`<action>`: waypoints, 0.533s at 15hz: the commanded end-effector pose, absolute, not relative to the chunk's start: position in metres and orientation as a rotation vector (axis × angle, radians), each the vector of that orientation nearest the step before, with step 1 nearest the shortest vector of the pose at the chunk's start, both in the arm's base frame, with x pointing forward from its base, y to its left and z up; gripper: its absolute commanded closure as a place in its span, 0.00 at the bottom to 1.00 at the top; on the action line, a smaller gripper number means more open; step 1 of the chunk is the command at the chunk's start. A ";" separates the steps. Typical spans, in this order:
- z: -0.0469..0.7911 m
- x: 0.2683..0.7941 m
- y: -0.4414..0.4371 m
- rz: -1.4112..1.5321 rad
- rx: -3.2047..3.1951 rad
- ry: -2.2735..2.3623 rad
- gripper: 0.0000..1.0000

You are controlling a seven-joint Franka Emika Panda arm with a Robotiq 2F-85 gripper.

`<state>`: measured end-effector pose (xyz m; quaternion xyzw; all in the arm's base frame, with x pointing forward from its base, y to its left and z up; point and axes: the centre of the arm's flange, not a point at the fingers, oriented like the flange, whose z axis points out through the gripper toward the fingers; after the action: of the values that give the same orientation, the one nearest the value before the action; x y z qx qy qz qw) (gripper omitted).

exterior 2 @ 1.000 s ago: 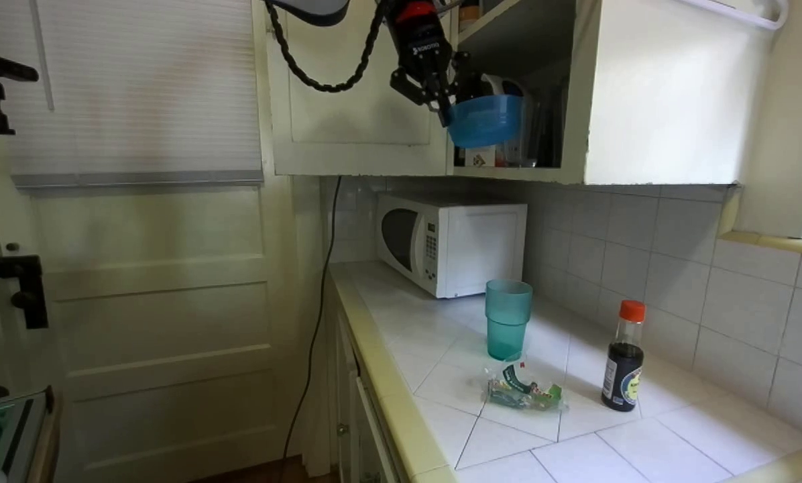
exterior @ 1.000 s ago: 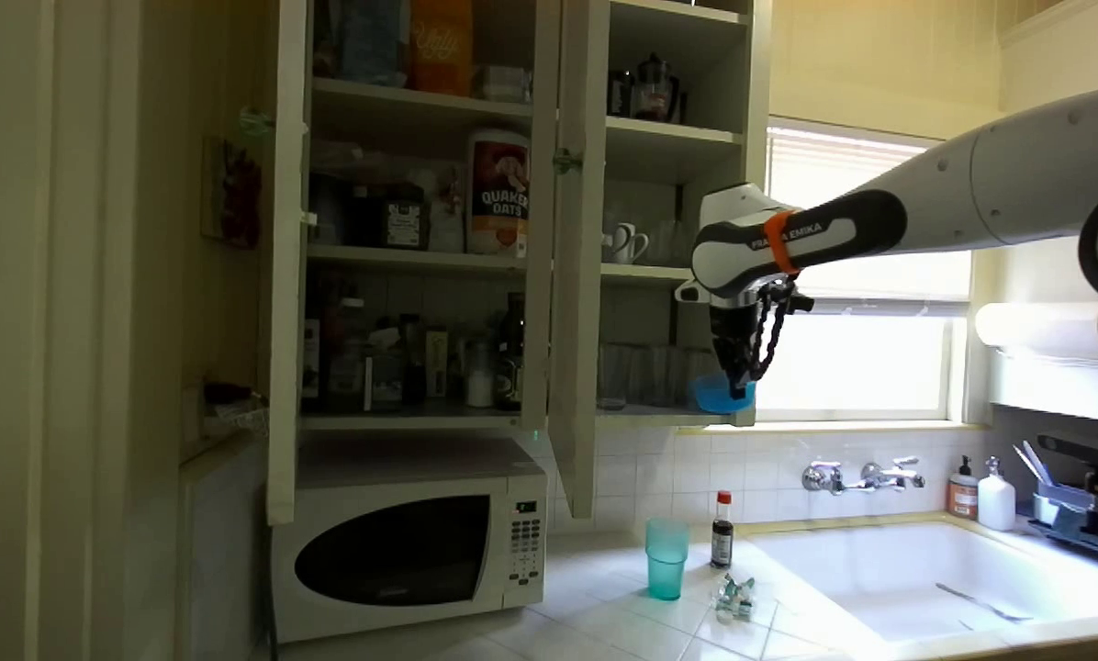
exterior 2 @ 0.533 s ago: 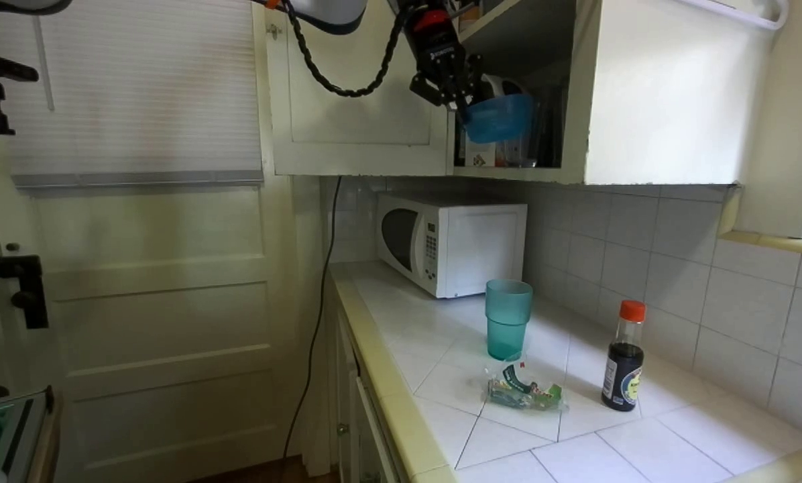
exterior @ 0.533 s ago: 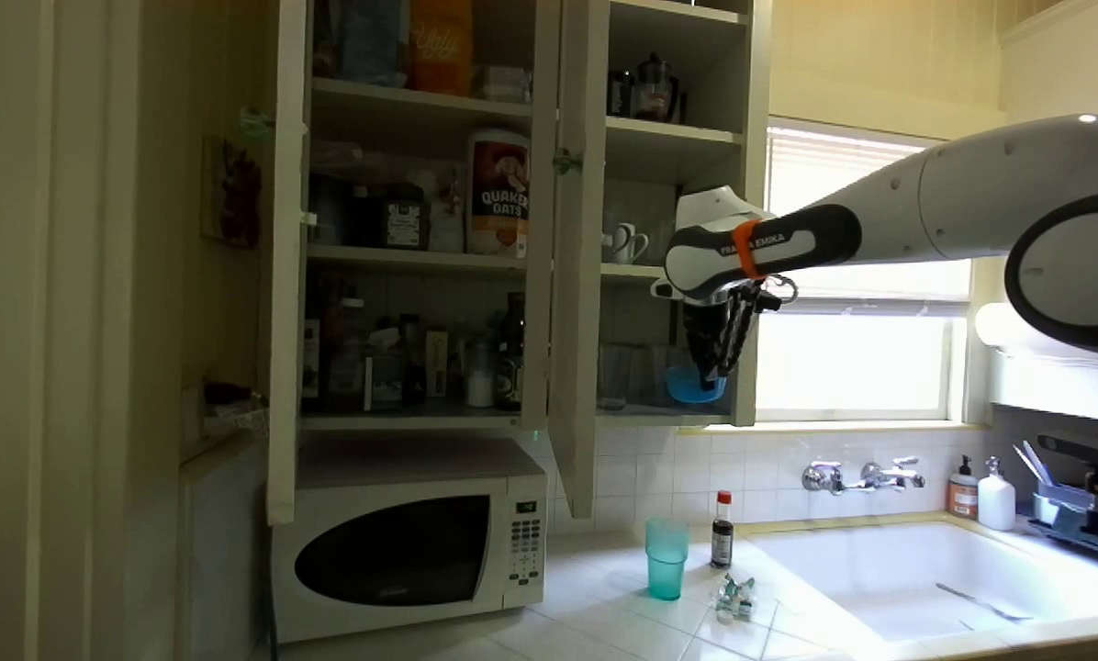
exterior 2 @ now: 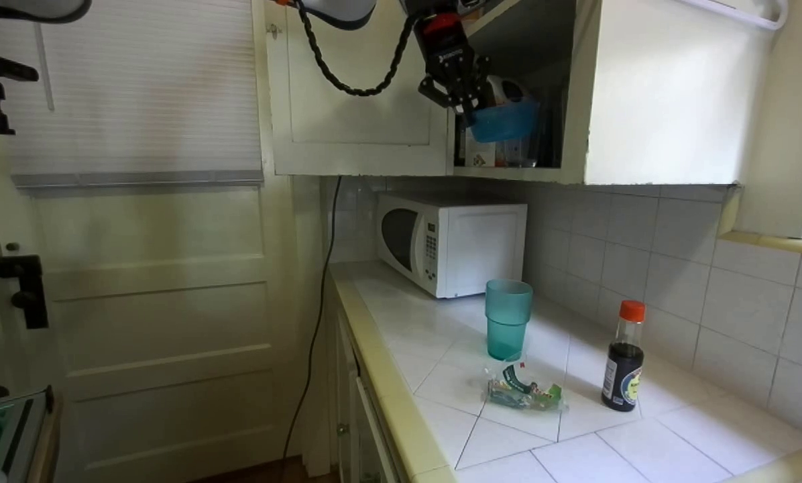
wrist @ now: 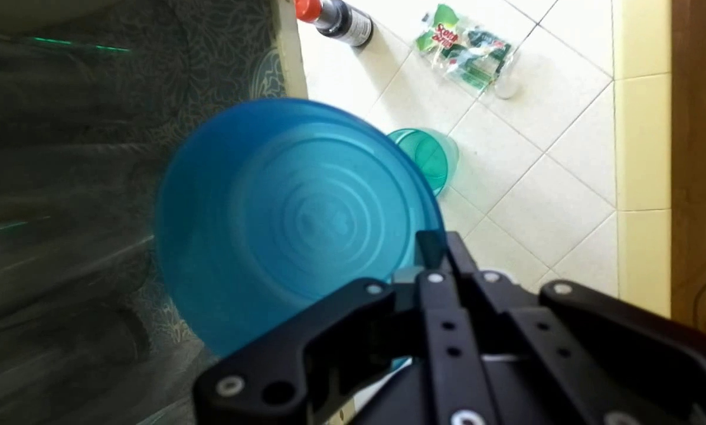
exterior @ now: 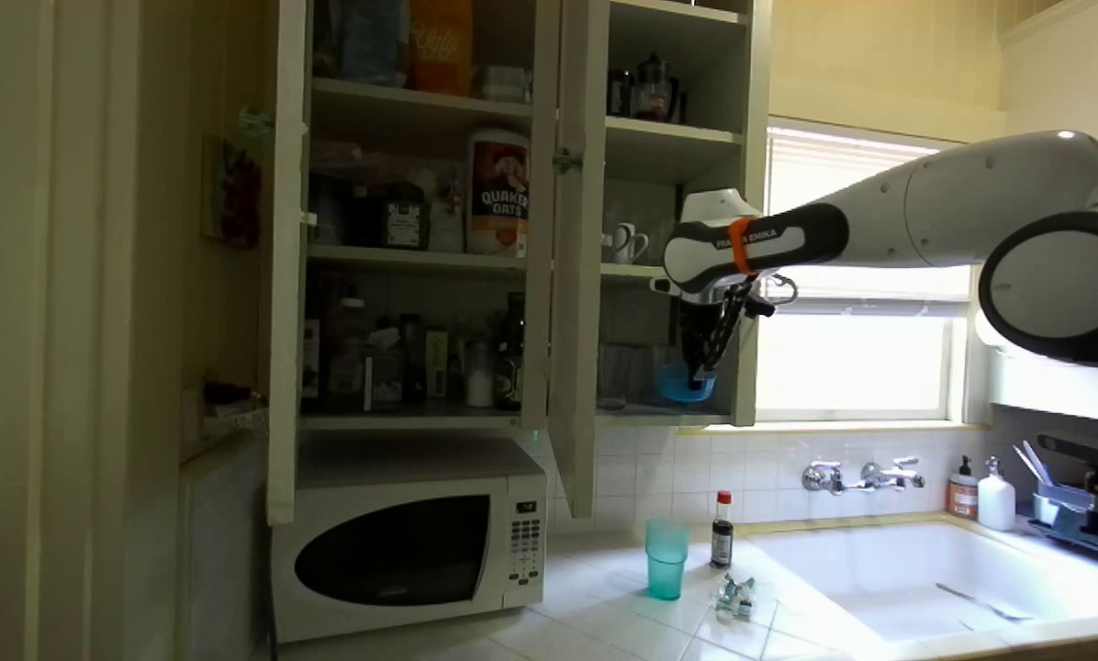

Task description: Move the blue bowl to the right cabinet

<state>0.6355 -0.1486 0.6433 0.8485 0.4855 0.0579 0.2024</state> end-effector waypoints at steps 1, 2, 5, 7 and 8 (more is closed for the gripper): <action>0.643 0.637 -0.150 0.165 2.372 1.353 0.96; 0.642 0.638 -0.150 0.166 2.374 1.351 0.96; 0.639 0.652 -0.153 0.192 2.417 1.347 0.99; 0.638 0.662 -0.153 0.222 2.445 1.364 0.99; 0.637 0.667 -0.153 0.233 2.459 1.369 0.99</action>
<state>0.6462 -0.1491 0.6353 0.8535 0.4817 0.0705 0.1857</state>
